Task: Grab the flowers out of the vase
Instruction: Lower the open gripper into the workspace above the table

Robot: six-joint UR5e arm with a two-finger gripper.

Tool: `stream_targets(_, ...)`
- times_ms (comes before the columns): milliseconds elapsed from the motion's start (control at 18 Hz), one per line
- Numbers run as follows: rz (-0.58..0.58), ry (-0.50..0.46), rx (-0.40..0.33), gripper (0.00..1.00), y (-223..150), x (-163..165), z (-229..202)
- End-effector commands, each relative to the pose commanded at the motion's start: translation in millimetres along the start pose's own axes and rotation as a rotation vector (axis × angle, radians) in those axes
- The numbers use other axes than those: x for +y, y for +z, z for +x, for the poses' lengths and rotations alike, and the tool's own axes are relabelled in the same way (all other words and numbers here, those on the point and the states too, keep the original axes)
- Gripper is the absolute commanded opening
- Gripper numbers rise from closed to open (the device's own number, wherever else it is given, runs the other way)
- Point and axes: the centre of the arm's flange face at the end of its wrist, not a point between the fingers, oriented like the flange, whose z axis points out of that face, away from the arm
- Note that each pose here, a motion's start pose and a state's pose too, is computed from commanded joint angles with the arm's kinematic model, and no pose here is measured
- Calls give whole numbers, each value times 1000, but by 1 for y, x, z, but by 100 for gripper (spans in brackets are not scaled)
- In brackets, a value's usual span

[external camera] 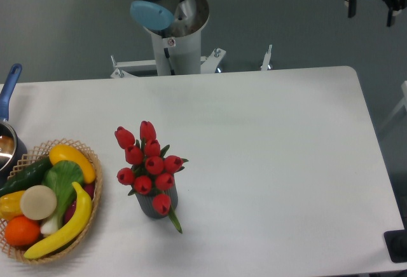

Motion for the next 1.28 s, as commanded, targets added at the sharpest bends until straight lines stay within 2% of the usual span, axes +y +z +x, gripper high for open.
stream_targets(556, 9, -3, 7, 100, 4, -9, 3)
stream_targets(889, 38, -72, 5, 100, 8, -12, 5)
stream_targets(1000, 43, -140, 6, 100, 7, -15, 4)
stream_targets(1278, 64, -190, 19, 100, 14, -42, 7)
